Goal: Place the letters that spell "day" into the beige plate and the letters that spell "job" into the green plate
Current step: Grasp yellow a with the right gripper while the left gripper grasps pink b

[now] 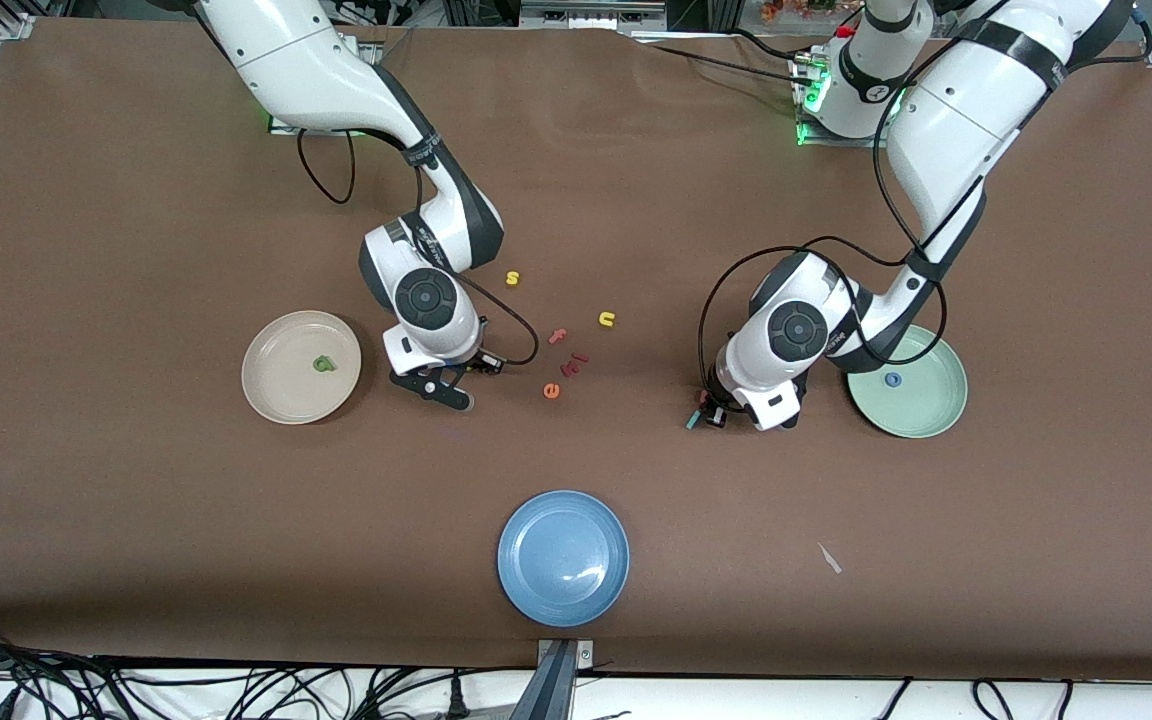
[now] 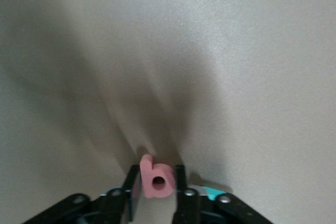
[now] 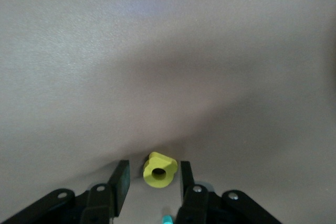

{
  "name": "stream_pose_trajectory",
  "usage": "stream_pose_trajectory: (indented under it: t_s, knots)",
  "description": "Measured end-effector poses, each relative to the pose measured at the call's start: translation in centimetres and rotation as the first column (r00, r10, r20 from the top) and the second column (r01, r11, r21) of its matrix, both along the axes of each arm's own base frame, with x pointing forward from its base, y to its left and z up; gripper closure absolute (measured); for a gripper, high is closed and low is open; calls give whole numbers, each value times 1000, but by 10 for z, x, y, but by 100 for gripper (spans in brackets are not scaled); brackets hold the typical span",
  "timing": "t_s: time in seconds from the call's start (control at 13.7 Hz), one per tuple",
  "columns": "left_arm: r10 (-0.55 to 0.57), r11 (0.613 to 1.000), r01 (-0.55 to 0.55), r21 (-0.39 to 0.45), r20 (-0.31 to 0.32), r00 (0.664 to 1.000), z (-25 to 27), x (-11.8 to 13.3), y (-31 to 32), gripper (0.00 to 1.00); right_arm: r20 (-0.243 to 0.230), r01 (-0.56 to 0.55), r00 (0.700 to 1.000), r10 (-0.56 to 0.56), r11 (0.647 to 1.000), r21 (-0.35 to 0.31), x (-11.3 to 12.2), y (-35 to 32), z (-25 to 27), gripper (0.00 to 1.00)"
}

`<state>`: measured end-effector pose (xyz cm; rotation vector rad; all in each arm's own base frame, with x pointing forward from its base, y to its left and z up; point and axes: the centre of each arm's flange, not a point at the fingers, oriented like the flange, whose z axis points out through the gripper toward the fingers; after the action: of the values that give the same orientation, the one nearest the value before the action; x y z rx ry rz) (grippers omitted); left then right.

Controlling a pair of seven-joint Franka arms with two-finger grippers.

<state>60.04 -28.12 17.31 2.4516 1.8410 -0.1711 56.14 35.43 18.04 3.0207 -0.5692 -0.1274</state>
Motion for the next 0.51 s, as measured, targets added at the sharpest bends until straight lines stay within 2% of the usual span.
stream_pose_trajectory:
  t_s: [0.15, 0.22, 0.29, 0.51]
  knots:
    - [-26, 1000, 26, 1, 5, 1000, 0, 0, 0, 74, 2, 0, 1000, 0, 1000, 1, 0, 0, -4, 53]
    - [-52, 999, 52, 1, 10, 999, 1, 2, 3, 74, 7, 0, 1000, 0, 1000, 6, 0, 1, -3, 59]
    - [-79, 997, 79, 2, 18, 997, 3, 6, 11, 74, 9, 0, 1000, 0, 1000, 8, 0, 2, -2, 71]
    - [-229, 973, 228, 21, 19, 973, 35, 26, 51, 74, 12, -2, 1000, 1, 1000, 9, 1, 2, 0, 72]
